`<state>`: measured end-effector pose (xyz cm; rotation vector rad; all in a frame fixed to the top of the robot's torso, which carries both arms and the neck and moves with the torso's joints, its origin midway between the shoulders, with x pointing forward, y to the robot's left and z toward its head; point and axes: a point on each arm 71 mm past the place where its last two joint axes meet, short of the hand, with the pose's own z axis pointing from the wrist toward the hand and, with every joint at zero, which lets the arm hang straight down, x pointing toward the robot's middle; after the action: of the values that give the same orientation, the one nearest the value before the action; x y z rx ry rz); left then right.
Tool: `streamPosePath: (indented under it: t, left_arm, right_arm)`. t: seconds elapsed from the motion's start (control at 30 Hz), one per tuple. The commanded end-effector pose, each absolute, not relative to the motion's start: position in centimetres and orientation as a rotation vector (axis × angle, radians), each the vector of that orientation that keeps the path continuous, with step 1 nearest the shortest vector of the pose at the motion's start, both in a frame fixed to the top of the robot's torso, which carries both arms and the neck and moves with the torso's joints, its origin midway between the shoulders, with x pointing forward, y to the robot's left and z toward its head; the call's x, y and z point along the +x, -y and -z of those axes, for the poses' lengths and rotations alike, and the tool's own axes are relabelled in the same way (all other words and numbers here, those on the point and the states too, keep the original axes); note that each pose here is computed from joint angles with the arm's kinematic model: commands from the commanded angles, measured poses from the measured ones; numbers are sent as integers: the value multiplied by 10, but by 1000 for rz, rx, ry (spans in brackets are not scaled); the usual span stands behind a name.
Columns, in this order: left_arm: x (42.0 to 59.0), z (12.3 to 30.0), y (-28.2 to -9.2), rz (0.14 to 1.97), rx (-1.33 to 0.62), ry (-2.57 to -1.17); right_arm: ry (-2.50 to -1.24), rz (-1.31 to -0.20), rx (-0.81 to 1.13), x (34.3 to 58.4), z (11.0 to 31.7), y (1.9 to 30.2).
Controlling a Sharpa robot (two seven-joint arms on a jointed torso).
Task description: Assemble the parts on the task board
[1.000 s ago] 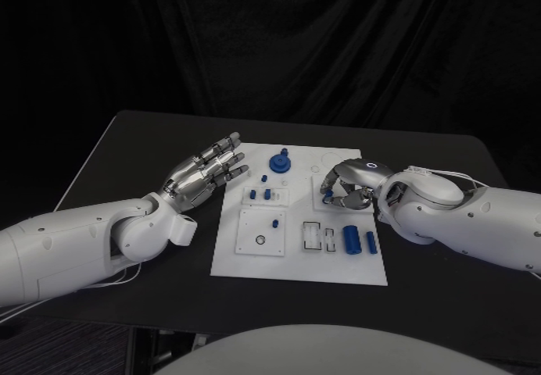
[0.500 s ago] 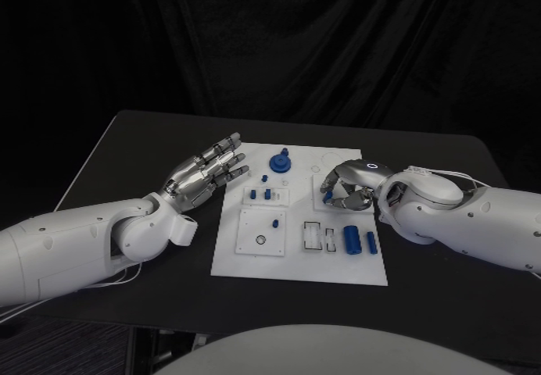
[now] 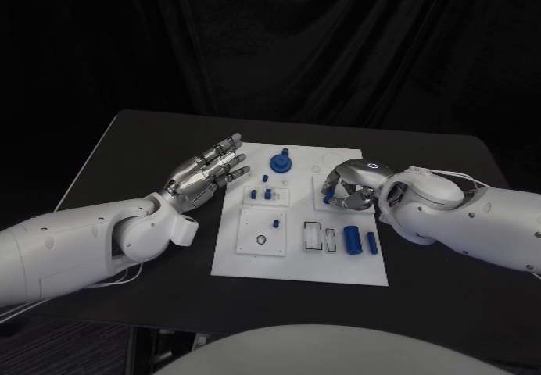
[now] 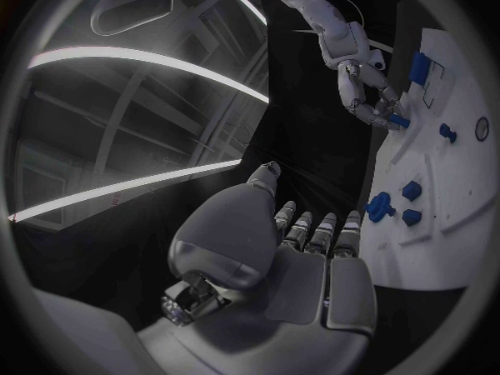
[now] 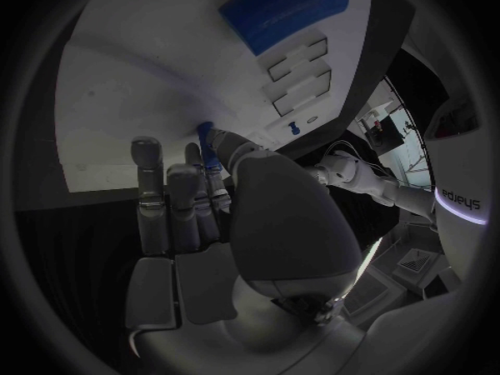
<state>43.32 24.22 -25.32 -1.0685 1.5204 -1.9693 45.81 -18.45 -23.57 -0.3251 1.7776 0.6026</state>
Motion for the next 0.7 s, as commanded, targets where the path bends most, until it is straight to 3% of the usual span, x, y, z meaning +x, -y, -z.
streamPosePath:
  t: [0.03,0.37,0.7]
  left_arm:
    - [432,253,-240,1993,-1068,-1516]
    - [432,254,-241,1990,-1071,-1518]
    - [432,254,-241,1981,-1074,-1522]
  right_arm:
    - [-1735,-616,-316,457,233,184]
    - [-1680,-662,-294,450,224,183]
    - [-1645,-668,-327,446,197,176]
